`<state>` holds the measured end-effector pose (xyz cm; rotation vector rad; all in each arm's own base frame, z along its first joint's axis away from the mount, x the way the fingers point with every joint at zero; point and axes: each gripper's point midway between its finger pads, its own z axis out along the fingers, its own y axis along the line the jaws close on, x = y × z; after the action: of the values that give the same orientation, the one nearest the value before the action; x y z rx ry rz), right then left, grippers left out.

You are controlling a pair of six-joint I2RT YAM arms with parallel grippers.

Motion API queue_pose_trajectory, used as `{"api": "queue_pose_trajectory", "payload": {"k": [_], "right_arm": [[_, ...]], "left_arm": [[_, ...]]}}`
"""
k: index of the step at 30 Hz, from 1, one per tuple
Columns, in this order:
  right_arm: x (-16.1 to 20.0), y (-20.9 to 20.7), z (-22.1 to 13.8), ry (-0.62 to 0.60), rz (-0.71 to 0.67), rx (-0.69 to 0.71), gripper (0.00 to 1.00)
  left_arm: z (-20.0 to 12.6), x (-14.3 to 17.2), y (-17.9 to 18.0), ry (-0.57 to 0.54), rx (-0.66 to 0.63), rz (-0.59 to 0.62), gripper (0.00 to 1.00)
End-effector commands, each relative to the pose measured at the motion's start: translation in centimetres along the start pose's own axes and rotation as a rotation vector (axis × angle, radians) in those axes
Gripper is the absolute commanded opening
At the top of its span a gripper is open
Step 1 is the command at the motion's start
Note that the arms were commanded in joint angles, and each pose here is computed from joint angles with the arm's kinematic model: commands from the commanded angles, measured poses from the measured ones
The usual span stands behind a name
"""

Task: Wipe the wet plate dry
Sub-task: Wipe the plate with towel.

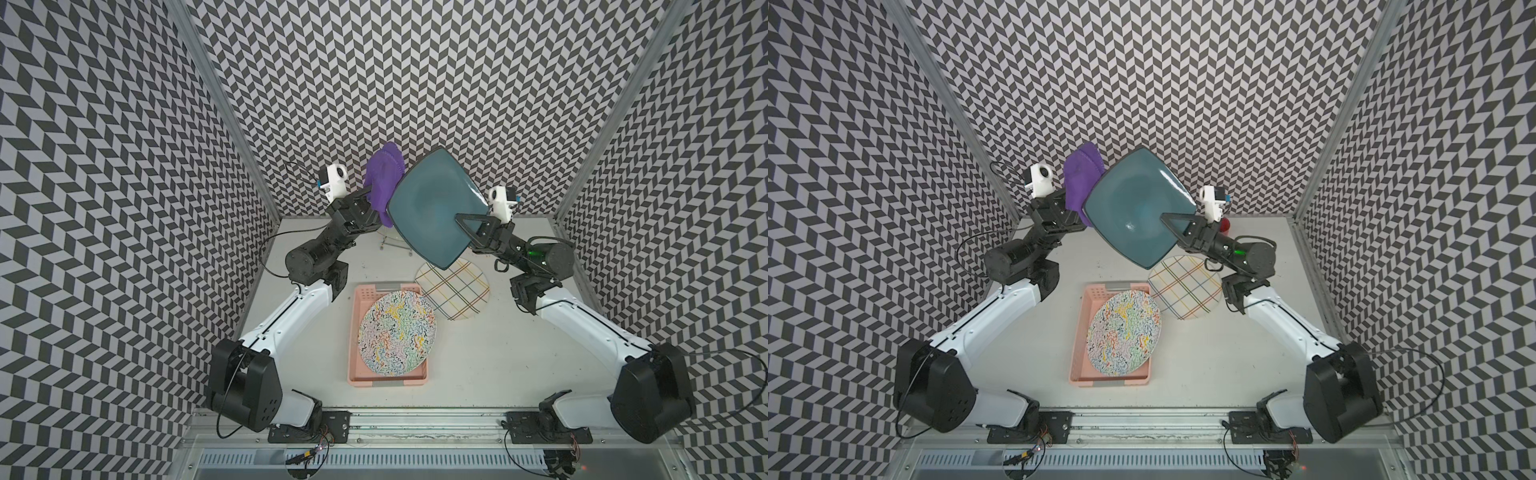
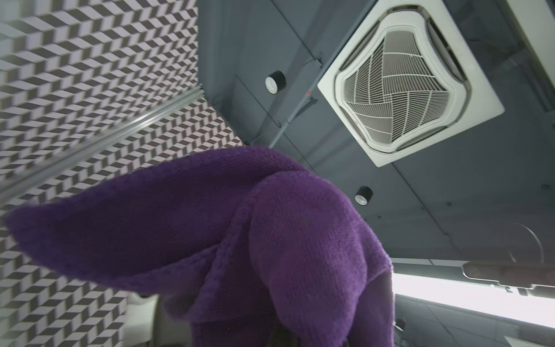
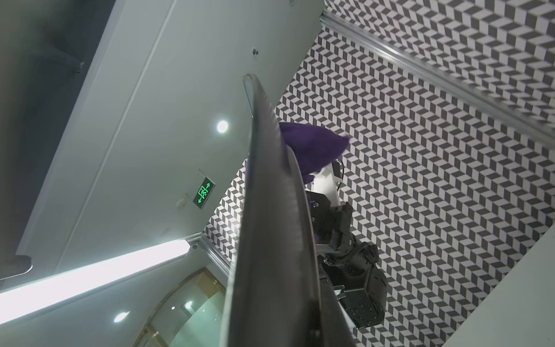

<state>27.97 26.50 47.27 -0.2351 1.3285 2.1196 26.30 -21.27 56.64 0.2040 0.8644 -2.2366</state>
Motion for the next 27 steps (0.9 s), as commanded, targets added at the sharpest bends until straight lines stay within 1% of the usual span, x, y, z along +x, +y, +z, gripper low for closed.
{"api": "queue_pose_trajectory", "payload": {"k": [1, 3, 6, 9, 11, 13, 15, 17, 20, 22, 24, 27], "right_arm": [[-0.8, 4.7, 1.7, -0.032, -0.132, -0.141, 0.0], [-1.9, 5.8, 2.4, -0.062, -0.168, -0.181, 0.0], [-3.6, 6.4, 3.0, -0.089, -0.207, -0.18, 0.0], [-4.1, 7.4, 2.7, -0.107, -0.228, -0.212, 0.0], [-3.3, 7.5, 3.0, -0.079, -0.244, -0.204, 0.0], [-2.1, 6.8, 3.7, -0.052, -0.225, -0.162, 0.0], [-1.0, 6.5, 4.4, -0.033, -0.218, -0.14, 0.0], [-1.2, 6.4, 4.7, -0.047, -0.207, -0.143, 0.0], [-3.7, 6.9, 4.6, -0.108, -0.21, -0.159, 0.0], [-5.6, 7.4, 4.0, -0.152, -0.235, -0.157, 0.0], [-6.5, 7.3, 3.3, -0.176, -0.25, -0.137, 0.0], [-5.3, 6.0, 2.1, -0.178, -0.228, -0.089, 0.0]], "left_arm": [[1.4, 2.4, -1.5, 0.056, 0.093, -0.035, 0.0], [1.8, 3.7, -0.3, 0.059, 0.077, -0.077, 0.0], [1.8, 4.3, 0.2, 0.065, 0.093, -0.117, 0.0], [1.4, 2.7, -0.7, 0.041, 0.126, -0.119, 0.0], [0.8, 1.3, -1.3, 0.007, 0.145, -0.112, 0.0], [1.4, 1.4, -1.6, 0.025, 0.14, -0.094, 0.0], [2.7, 2.7, -1.2, 0.065, 0.117, -0.081, 0.0], [4.0, 4.8, -0.5, 0.108, 0.095, -0.094, 0.0], [5.1, 7.9, 0.6, 0.168, 0.074, -0.128, 0.0], [5.2, 8.7, 1.0, 0.201, 0.049, -0.124, 0.0], [4.7, 7.3, 0.3, 0.179, 0.041, -0.097, 0.0], [3.7, 3.5, -1.6, 0.106, 0.06, -0.046, 0.0]]}}
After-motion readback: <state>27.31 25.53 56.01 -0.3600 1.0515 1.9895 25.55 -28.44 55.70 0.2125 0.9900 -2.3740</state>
